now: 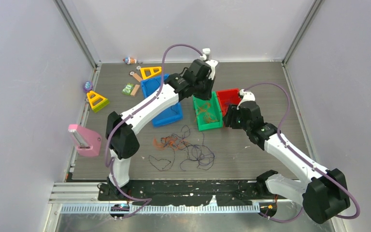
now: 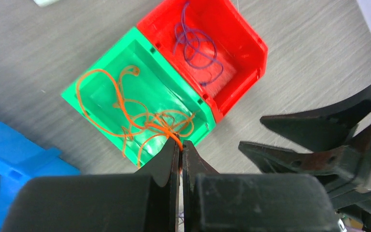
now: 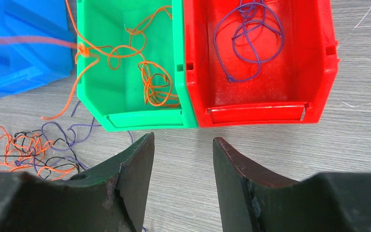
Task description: Untangle the cables
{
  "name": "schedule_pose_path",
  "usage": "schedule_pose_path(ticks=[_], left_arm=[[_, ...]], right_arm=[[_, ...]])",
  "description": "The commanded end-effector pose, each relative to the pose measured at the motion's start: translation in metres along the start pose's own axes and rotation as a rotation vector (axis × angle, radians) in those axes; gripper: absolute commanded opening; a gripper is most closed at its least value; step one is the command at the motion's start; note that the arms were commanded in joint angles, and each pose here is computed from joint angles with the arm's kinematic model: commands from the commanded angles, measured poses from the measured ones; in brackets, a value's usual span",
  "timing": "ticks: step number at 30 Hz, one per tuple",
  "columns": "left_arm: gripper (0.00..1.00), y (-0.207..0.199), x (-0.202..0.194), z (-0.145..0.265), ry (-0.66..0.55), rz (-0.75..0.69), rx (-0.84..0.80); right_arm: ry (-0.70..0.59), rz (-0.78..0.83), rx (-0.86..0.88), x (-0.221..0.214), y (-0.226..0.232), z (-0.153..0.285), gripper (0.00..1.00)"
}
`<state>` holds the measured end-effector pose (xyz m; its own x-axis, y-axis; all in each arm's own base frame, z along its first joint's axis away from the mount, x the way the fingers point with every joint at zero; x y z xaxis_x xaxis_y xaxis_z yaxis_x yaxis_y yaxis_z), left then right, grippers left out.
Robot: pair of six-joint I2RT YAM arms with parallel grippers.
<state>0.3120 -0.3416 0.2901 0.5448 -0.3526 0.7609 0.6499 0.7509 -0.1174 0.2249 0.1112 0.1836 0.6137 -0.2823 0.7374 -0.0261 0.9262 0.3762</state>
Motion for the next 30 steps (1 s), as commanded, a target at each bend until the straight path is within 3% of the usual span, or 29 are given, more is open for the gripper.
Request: schedule_pose_path(ticks=[1, 9, 17, 24, 30], left_arm=[[0.00, -0.003, -0.019, -0.020, 0.043, 0.089, -0.093], [0.00, -0.023, -0.056, -0.018, 0.125, 0.107, -0.166], [0.00, -0.017, -0.054, -0.069, 0.234, 0.132, -0.224], [0.00, 0.015, -0.067, -0.119, 0.365, 0.167, -0.124], [0.00, 0.027, -0.083, -0.122, 0.390, 0.151, -0.034]], right_arm=[[-0.072, -0.029, 0.033, 0.011, 0.002, 0.005, 0.53], [-0.071, -0.040, 0.027, 0.013, -0.001, 0.004, 0.52], [-0.075, -0.048, 0.028, 0.014, -0.003, 0.005, 0.52], [-0.085, -0.052, 0.021, 0.017, -0.005, 0.010, 0.52], [-0.081, -0.056, 0.013, 0.016, -0.007, 0.010, 0.52]])
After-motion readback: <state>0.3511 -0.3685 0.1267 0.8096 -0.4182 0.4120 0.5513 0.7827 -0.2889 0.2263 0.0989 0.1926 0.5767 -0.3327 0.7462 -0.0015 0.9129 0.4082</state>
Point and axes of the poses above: each gripper's point midway between its finger pads, its own z axis back along the fingers, its own y axis along the line the jaws close on, x = y × z, the point moved 9 cm from there along z, back along the fingers, and after that the axes turned 8 degrees about -z, right-handed, at the moved point
